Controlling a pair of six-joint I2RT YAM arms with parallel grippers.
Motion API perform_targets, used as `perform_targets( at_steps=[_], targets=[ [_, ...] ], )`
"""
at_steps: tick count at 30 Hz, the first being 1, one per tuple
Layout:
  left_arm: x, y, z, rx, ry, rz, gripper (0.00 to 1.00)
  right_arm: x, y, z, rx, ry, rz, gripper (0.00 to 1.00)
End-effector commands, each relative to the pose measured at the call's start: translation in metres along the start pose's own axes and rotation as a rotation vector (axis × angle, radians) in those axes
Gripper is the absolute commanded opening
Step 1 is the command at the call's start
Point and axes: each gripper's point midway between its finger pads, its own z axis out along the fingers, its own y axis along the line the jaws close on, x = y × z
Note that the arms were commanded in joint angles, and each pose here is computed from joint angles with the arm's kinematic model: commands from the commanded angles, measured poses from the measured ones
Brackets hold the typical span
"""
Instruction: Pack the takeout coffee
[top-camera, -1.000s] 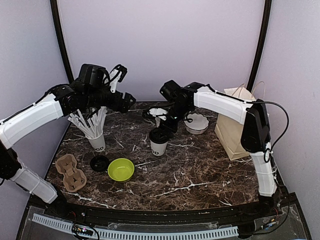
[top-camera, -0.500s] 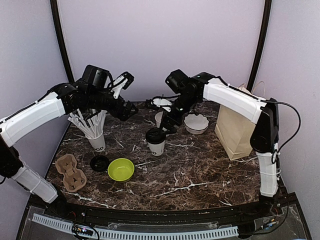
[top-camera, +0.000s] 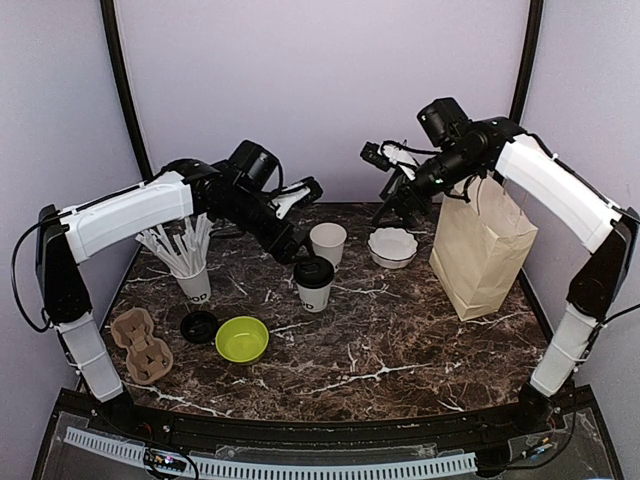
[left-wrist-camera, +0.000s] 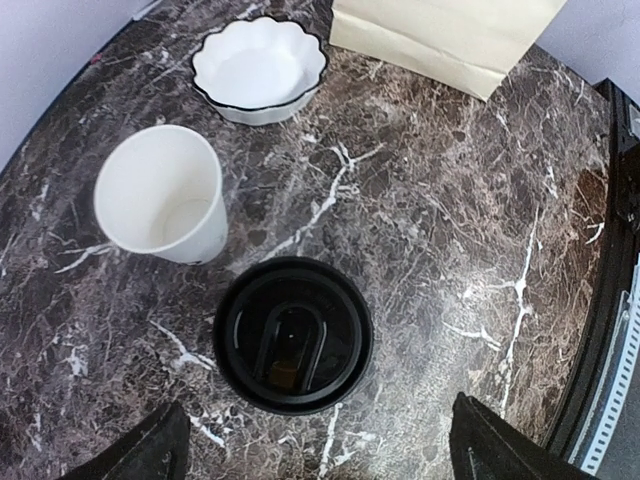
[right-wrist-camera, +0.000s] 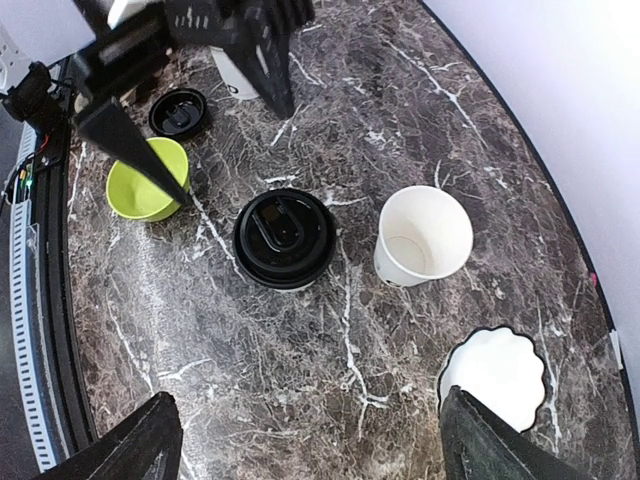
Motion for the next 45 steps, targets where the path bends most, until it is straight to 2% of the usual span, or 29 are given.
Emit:
perform_targets(
  at_steps=[1, 10, 17, 25, 33, 37, 45],
  targets=[
    [0.016, -0.012, 0.015, 0.050, 0.102, 0.027, 0.93, -0.004, -0.002, -0.017, 0.025, -0.058, 0.006, 0.90],
    [0.022, -0.010, 0.055, 0.026, 0.189, 0.037, 0.93, 0.006, -0.009, -0.026, 0.058, -0.066, 0.033, 0.90],
    [0.021, -0.006, 0.070, 0.015, 0.205, 0.036, 0.86, 0.010, -0.012, -0.020, 0.054, -0.054, 0.041, 0.90],
    [0.027, -0.008, 0.076, 0.001, 0.229, 0.059, 0.83, 0.011, -0.014, -0.014, 0.037, -0.051, 0.048, 0.90],
    [0.029, 0.002, 0.077, -0.083, 0.249, 0.091, 0.83, 0.010, -0.014, -0.014, 0.031, -0.053, 0.052, 0.89],
    [0.019, -0.001, 0.072, -0.097, 0.214, 0.107, 0.87, 0.009, -0.012, -0.014, 0.023, -0.057, 0.052, 0.89],
    [0.005, -0.004, 0.066, -0.089, 0.160, 0.101, 0.87, 0.011, -0.012, -0.012, 0.016, -0.051, 0.057, 0.89]
  ],
)
